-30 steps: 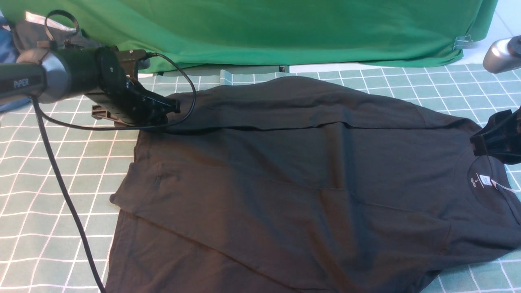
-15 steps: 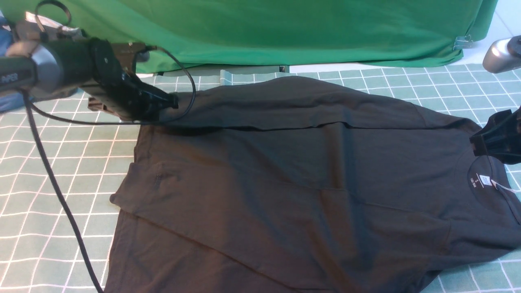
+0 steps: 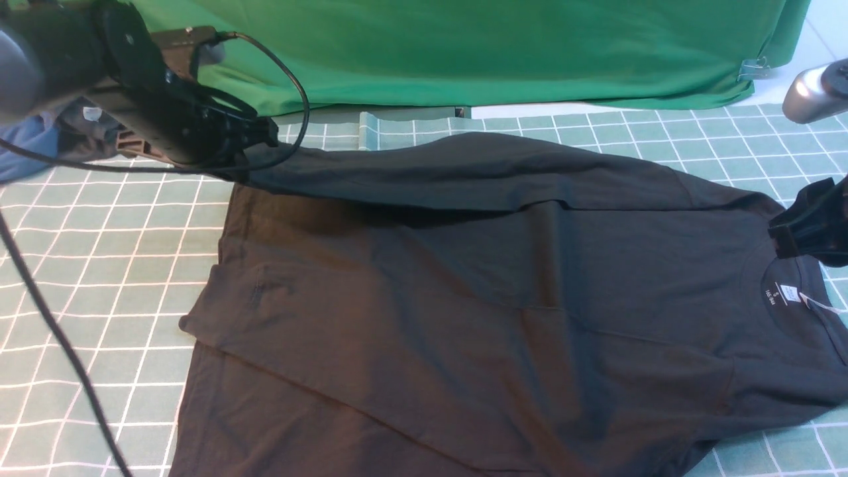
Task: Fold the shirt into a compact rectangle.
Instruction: 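Fold the left side of the dark shirt inward over its body with the left gripper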
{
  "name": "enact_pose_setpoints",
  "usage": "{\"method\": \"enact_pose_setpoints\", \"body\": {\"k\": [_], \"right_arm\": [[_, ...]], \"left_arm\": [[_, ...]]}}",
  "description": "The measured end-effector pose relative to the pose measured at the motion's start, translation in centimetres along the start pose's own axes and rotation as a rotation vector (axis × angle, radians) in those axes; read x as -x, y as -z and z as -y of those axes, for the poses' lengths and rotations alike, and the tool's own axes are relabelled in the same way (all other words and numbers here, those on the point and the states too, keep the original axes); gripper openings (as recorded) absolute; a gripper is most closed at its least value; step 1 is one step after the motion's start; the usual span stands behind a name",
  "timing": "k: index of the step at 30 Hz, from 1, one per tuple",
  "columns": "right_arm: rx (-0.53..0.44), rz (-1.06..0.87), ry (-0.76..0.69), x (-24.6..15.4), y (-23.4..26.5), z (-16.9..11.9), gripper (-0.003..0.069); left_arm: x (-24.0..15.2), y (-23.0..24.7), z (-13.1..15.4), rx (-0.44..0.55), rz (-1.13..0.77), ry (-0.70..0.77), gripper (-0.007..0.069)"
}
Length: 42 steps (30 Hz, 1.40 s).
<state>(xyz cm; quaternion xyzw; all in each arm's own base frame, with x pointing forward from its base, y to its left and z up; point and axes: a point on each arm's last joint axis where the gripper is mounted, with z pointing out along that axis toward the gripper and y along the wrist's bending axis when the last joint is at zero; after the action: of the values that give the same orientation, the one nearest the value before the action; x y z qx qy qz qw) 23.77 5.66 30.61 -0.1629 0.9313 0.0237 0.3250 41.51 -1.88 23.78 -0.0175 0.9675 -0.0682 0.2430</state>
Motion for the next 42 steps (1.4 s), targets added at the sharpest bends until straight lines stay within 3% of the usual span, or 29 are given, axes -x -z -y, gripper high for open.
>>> {"method": "enact_pose_setpoints", "body": {"k": [10,16,34,38,42], "right_arm": [[-0.055,0.055,-0.016,1.1,0.8,1.3,0.0238],[-0.053,0.044,-0.023,1.0,0.8,1.3,0.0238],[-0.037,0.020,-0.039,0.8,0.8,1.1,0.0240],[-0.037,0.020,-0.039,0.8,0.8,1.1,0.0240],[-0.037,0.020,-0.042,0.8,0.8,1.1,0.0240]], "left_arm": [[-1.1,5.4,1.4,-0.078,-0.087,0.013,0.0016],[-4.1,8.6,3.5,-0.109,-0.099,-0.016,0.0016],[-15.5,5.5,5.6,-0.072,-0.365,0.078,0.0019],[-16.2,5.3,5.5,-0.065,-0.387,0.079,0.0050],[-16.2,5.3,5.5,-0.063,-0.386,0.078,0.0162]]}}
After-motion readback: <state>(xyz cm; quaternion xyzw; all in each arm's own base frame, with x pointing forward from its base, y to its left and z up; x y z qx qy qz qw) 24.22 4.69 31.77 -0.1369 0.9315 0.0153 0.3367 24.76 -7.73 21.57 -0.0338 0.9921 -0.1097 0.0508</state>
